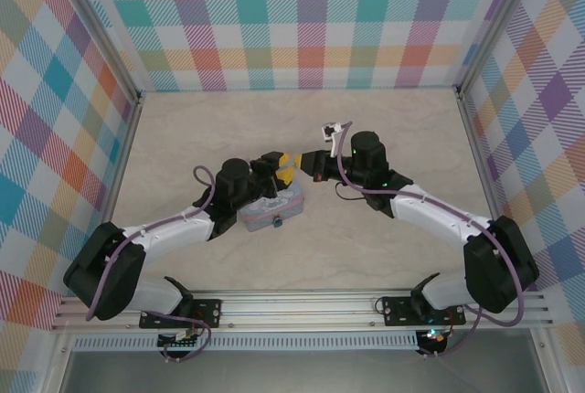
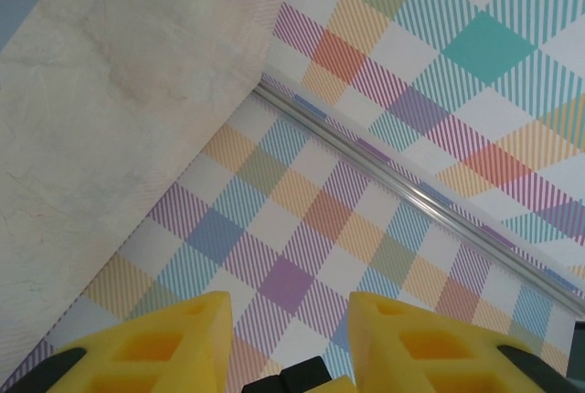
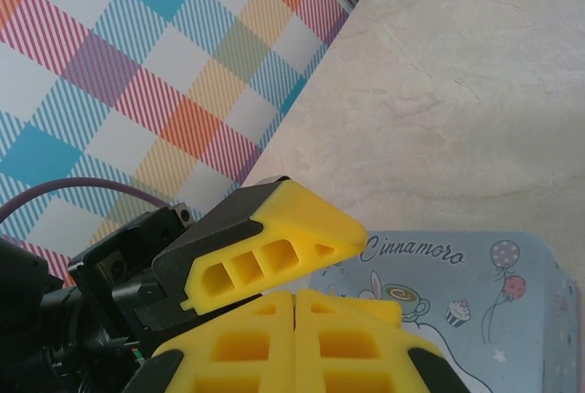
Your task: Unlock a padlock with a key
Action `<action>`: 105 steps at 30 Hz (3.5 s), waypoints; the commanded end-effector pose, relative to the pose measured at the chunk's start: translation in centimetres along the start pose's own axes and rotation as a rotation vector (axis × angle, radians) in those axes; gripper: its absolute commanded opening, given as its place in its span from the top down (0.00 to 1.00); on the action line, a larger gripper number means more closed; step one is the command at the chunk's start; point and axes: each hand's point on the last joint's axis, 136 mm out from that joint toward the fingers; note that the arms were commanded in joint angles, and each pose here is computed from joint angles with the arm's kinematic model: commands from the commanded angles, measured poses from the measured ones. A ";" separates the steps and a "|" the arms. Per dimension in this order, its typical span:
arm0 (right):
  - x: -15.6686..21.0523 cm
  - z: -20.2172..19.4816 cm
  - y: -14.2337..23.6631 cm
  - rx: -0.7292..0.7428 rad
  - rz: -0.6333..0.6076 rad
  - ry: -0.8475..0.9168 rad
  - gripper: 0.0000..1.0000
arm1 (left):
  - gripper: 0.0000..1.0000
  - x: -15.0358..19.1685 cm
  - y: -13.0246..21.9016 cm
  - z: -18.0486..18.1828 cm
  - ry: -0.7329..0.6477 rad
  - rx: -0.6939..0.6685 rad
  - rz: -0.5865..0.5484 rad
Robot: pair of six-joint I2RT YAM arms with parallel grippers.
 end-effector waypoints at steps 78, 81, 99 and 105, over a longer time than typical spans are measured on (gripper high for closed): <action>0.9 0.9 6.0 -0.068 -0.057 -0.052 0.68 | 1.00 4.2 4.4 -8.5 -0.883 0.108 -0.143; 0.2 1.2 7.4 -0.120 -0.079 -0.044 0.58 | 1.00 7.0 4.8 -10.1 -1.110 0.168 -0.079; -6.2 8.4 8.0 -0.458 -0.214 0.131 0.36 | 1.00 15.9 5.1 -11.1 -1.481 0.360 0.216; -6.6 9.6 6.7 -0.506 -0.217 0.133 0.39 | 1.00 15.9 5.0 -11.1 -1.465 0.361 0.215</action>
Point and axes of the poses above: each hand's point on the last joint's axis, 136 mm out from that joint toward the fingers, its own y axis back along the fingers, its own z axis along the line the jaws close on, x = y × z, and after that the axes turned 9 degrees about y, right-handed
